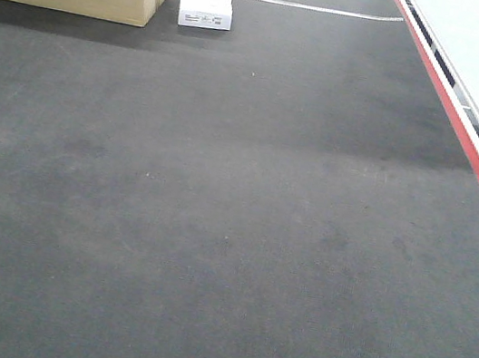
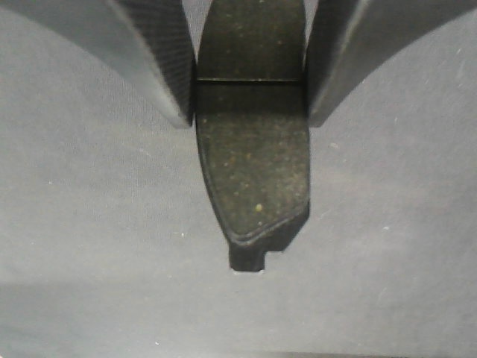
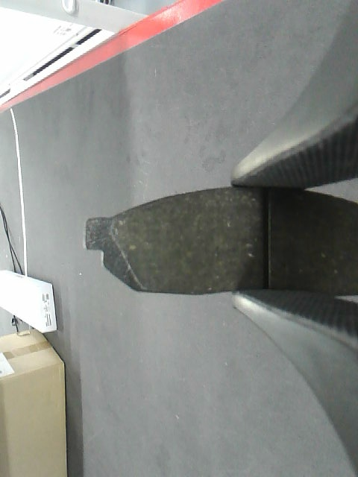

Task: Move and align brake pads A on conveyor
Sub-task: 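Drive up to the dark grey conveyor belt, pads held above it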

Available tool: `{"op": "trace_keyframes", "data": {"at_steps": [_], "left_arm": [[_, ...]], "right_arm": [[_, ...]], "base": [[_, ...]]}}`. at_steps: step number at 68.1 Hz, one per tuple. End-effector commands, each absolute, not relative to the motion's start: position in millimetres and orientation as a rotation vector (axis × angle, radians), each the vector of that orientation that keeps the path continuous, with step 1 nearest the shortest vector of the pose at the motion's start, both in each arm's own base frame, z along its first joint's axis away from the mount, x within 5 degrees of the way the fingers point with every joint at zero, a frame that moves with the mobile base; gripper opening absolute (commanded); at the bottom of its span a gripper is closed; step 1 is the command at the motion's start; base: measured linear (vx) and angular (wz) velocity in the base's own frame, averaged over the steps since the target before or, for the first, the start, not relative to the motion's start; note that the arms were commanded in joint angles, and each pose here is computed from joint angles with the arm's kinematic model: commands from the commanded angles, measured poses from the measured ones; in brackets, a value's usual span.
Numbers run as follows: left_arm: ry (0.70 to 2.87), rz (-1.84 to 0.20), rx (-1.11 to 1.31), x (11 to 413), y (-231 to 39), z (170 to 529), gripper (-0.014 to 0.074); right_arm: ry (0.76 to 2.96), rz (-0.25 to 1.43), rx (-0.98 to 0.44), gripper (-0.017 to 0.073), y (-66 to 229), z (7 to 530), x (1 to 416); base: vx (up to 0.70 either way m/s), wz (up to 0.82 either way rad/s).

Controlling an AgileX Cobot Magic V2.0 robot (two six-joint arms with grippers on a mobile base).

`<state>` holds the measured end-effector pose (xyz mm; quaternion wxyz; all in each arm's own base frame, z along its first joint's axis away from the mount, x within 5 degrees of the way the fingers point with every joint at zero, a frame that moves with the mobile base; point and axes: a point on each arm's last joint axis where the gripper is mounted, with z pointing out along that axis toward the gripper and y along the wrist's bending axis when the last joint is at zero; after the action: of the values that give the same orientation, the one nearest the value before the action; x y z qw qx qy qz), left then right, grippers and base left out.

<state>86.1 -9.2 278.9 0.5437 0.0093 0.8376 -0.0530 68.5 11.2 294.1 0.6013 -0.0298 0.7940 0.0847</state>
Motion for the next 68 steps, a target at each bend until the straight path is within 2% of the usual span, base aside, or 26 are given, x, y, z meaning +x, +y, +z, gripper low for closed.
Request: {"op": "trace_keyframes", "data": {"at_steps": [1, 68], "left_arm": [[1.869, -0.144, 0.001, 89.6, -9.3, 295.9, -0.0006], [1.869, -0.144, 0.001, 89.6, -9.3, 295.9, -0.0006]], "right_arm": [[1.713, 0.200, -0.081, -0.0007, 11.7, 313.0, 69.2], [1.715, 0.200, -0.081, -0.0007, 11.7, 312.9, 69.2]], "base": [[0.06, -0.03], [0.01, -0.01]]}}
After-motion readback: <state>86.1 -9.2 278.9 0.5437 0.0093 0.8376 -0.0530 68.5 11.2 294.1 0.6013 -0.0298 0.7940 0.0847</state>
